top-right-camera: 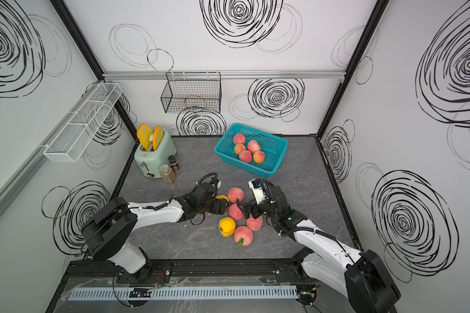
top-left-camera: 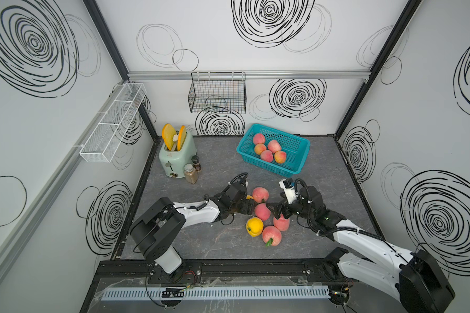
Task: Put the peaches into the basket
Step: Pick up the peach from the center of the board.
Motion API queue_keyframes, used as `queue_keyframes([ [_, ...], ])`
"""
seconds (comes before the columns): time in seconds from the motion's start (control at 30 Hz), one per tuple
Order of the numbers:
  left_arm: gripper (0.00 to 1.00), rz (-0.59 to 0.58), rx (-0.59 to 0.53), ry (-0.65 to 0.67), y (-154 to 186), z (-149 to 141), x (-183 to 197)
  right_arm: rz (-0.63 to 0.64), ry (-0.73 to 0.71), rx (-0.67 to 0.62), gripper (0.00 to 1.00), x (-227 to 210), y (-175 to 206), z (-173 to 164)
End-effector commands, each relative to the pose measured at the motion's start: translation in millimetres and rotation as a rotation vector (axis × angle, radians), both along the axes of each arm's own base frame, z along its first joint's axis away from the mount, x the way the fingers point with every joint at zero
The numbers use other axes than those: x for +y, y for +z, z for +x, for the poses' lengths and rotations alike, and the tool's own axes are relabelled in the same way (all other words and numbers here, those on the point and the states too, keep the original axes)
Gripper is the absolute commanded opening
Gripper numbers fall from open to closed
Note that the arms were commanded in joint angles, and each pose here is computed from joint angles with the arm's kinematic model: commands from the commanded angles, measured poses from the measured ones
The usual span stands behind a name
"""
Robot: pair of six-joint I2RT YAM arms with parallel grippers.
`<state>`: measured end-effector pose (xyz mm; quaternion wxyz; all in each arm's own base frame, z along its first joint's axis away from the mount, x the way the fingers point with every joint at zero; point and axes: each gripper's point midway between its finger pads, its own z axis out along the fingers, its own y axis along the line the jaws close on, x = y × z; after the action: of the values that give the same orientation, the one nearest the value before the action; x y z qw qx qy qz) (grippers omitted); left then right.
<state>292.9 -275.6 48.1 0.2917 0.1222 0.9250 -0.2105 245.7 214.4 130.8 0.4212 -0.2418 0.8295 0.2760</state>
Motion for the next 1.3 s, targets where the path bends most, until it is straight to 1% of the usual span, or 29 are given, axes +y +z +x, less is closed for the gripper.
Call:
queue_keyframes([
  [0.0, 0.79, -0.027, -0.023, 0.02, 12, 10, -3, 0.016, 0.012, -0.03, 0.99, -2, 6, 0],
  [0.2, 0.78, -0.004, -0.059, 0.025, 31, 9, 7, 0.025, 0.013, -0.035, 0.99, -2, 11, 0],
  [0.3, 0.77, -0.019, -0.076, 0.022, 45, 5, 9, 0.041, 0.036, -0.035, 0.99, 1, 14, -2],
  [0.43, 0.78, -0.068, -0.089, 0.009, 64, -1, 9, 0.071, 0.082, -0.036, 0.99, 9, 18, -7],
  [0.53, 0.77, -0.122, -0.092, -0.011, 80, -7, 6, 0.108, 0.121, -0.039, 0.99, 15, 24, -12],
  [0.63, 0.77, -0.201, -0.095, -0.027, 97, -14, 2, 0.136, 0.152, -0.054, 0.99, 21, 32, -16],
  [0.77, 0.78, -0.359, -0.057, -0.088, 116, -28, -12, 0.18, 0.221, -0.085, 0.99, 33, 48, -26],
  [0.87, 0.78, -0.441, -0.042, -0.115, 127, -35, -17, 0.192, 0.254, -0.1, 0.99, 39, 55, -31],
  [1.1, 0.78, -0.561, -0.01, -0.179, 144, -48, -26, 0.204, 0.29, -0.143, 0.99, 48, 68, -37],
  [1.27, 0.78, -0.596, 0.005, -0.211, 145, -53, -31, 0.202, 0.302, -0.144, 0.99, 54, 68, -34],
])
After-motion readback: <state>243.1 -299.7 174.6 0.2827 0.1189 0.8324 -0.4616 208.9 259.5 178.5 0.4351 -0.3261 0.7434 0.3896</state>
